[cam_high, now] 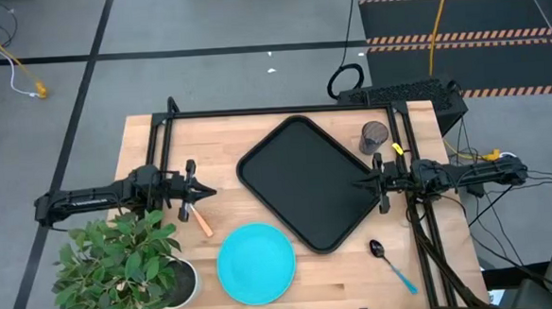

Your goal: Pick and place plate/cup/fork/spoon on tray

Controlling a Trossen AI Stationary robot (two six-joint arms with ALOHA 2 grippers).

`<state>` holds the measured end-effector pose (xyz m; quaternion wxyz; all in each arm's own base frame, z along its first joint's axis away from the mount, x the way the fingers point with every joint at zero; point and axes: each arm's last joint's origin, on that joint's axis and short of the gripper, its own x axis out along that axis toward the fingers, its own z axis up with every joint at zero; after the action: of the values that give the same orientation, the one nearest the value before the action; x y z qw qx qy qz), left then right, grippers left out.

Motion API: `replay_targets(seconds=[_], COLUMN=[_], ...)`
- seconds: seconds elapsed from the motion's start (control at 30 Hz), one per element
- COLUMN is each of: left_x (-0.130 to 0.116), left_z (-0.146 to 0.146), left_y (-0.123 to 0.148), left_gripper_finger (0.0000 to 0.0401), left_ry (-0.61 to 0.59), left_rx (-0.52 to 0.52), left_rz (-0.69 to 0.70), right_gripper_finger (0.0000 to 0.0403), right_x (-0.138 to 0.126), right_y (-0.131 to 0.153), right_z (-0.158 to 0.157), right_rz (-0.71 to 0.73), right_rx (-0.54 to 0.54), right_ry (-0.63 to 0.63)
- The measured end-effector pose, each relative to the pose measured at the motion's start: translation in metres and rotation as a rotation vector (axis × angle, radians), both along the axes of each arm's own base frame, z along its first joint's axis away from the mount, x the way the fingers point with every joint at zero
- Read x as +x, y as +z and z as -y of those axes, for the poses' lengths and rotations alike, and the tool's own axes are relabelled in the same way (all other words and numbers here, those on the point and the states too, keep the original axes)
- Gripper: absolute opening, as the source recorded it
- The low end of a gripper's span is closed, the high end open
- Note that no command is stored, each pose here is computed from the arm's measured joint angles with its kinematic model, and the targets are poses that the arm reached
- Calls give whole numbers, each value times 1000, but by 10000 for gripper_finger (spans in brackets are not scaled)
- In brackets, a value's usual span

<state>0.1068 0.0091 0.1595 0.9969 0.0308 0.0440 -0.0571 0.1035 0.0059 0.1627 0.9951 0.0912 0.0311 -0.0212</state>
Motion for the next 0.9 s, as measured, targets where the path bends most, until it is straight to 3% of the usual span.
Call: replay_targets(seconds=[0.23,0.5,0.7,0.9], left_x=[0,-1,-5,-7], left_z=[0,-1,0,0], left_y=[1,26,41,47], left_gripper_finger=[21,21,21,21], left_ry=[2,31,24,6], left_rx=[21,194,57,-48], left_rz=[9,285,429,480], right_gripper_finger=[0,0,0,0], right_x=[0,0,0,0], right_y=[0,5,12,18], right_z=[0,0,0,0], right_rz=[1,55,122,182], right_rx=[0,14,5,-31], right_ry=[0,-1,-2,-7])
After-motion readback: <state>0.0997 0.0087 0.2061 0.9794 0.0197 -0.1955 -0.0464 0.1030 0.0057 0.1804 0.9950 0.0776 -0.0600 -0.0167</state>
